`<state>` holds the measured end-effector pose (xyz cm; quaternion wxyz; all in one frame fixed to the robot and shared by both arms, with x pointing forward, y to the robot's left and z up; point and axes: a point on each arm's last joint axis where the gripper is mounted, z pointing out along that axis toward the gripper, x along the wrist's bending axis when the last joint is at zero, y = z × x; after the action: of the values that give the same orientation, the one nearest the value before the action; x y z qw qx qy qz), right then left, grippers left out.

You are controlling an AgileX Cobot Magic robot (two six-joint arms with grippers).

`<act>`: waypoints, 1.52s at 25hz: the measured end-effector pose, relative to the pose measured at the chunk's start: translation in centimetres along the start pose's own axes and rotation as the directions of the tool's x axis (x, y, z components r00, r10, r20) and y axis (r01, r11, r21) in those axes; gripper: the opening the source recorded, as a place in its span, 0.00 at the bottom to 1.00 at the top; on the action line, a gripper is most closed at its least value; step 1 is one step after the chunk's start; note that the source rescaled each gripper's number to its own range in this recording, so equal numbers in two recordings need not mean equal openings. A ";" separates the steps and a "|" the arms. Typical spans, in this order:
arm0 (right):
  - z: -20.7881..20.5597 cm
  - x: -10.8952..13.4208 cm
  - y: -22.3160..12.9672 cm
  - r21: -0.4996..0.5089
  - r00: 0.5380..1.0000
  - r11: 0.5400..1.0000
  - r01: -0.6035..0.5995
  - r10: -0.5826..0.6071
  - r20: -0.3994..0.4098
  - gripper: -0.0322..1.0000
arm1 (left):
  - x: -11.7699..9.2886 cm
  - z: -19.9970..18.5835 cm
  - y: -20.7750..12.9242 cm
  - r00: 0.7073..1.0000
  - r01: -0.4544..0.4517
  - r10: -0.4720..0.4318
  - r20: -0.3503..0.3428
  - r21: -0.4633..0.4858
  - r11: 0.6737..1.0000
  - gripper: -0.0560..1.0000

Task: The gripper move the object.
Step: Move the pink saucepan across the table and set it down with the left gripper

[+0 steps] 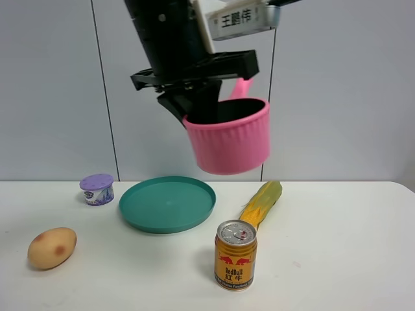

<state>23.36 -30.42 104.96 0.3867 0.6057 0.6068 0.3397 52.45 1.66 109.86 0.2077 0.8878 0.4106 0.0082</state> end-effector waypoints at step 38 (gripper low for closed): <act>0.0 0.0 0.0 0.000 1.000 1.000 0.000 0.000 0.000 1.00 | -5.9 21.1 5.9 0.806 -0.592 0.592 -0.035 -0.021 0.805 0.05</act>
<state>23.36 -30.42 104.96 0.3867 0.6057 0.6068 0.3397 56.74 -13.70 93.74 0.2030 0.9681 0.1161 0.0906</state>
